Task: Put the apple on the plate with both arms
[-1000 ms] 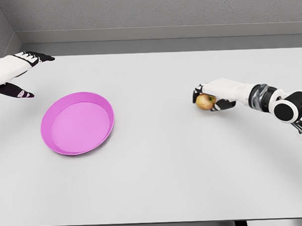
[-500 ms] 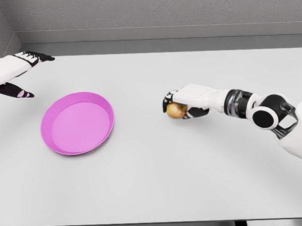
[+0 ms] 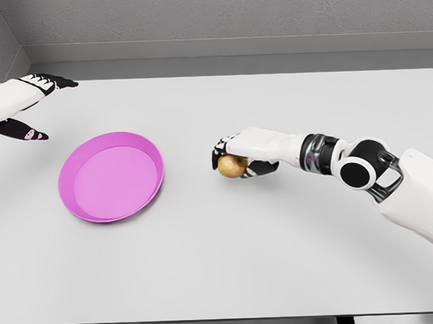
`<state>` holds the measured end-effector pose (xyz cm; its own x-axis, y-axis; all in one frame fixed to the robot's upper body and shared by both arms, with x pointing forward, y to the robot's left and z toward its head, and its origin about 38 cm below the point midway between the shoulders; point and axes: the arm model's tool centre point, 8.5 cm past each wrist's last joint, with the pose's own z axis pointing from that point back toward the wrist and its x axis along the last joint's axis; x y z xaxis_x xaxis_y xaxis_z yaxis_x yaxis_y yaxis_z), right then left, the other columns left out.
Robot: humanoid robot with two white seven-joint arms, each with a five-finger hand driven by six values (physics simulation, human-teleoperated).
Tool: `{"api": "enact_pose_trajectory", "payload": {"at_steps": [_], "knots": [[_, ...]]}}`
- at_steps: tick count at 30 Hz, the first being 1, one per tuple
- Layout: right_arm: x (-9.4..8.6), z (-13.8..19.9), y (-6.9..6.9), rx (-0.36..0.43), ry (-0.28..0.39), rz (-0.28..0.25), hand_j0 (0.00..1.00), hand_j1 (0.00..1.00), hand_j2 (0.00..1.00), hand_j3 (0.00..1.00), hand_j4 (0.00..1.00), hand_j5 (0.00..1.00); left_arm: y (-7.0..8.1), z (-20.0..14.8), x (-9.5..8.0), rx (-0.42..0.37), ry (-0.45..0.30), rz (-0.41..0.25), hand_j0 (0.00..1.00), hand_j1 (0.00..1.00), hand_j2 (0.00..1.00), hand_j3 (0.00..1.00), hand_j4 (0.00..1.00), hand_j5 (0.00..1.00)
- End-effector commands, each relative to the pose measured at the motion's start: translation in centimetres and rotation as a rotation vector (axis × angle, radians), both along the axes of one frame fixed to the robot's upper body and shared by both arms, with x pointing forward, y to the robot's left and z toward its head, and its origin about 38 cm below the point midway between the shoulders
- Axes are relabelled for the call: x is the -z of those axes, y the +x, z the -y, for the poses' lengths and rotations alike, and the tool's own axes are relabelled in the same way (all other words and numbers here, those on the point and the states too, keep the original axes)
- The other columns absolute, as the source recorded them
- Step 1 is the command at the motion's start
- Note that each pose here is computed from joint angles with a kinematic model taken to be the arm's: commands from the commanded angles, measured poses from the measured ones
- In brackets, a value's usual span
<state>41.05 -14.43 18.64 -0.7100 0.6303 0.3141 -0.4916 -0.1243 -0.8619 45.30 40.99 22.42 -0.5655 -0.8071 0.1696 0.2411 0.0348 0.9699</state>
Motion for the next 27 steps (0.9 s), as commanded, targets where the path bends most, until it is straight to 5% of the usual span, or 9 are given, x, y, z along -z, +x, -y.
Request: {"api": "enact_pose_trajectory", "payload": {"at_steps": [1, 5, 7, 19, 22, 25, 27], "knots": [[0.0, 0.0, 0.0, 0.000, 0.003, -0.002, 0.42, 0.42, 0.42, 0.42, 0.42, 0.42, 0.0, -0.1, -0.1, -0.003, -0.007, 0.001, 1.00, 1.00, 1.00, 1.00, 1.00, 1.00], [0.1, -0.2, 0.0, -0.001, 0.007, -0.005, 0.45, 0.45, 0.45, 0.45, 0.45, 0.45, 0.0, 0.0, -0.1, -0.001, -0.007, 0.002, 1.00, 1.00, 1.00, 1.00, 1.00, 1.00], [0.2, -0.2, 0.0, 0.004, 0.009, -0.011, 0.99, 0.99, 0.99, 0.99, 0.99, 0.99, 0.0, 0.0, -0.1, -0.001, -0.007, 0.002, 1.00, 1.00, 1.00, 1.00, 1.00, 1.00], [-0.2, 0.5, 0.2, 0.014, 0.004, 0.003, 0.99, 0.99, 0.99, 0.99, 0.99, 0.99, 0.0, 0.2, 0.0, 0.004, -0.007, 0.000, 1.00, 1.00, 1.00, 1.00, 1.00, 1.00], [-3.5, 6.8, 1.9, 0.145, -0.008, 0.081, 1.00, 1.00, 1.00, 1.00, 1.00, 1.00, 0.0, 0.1, 0.1, 0.003, 0.021, 0.001, 1.00, 1.00, 1.00, 1.00, 1.00, 1.00], [-6.2, 13.9, 2.3, 0.293, -0.041, 0.143, 1.00, 1.00, 1.00, 1.00, 1.00, 1.00, 0.4, 0.6, 0.2, 0.015, 0.118, 0.020, 1.00, 1.00, 1.00, 1.00, 1.00, 1.00], [-8.4, 16.7, 2.1, 0.318, -0.053, 0.198, 1.00, 1.00, 1.00, 1.00, 1.00, 1.00, 1.1, 2.2, -0.5, 0.045, 0.115, 0.046, 1.00, 1.00, 1.00, 1.00, 1.00, 1.00]]}}
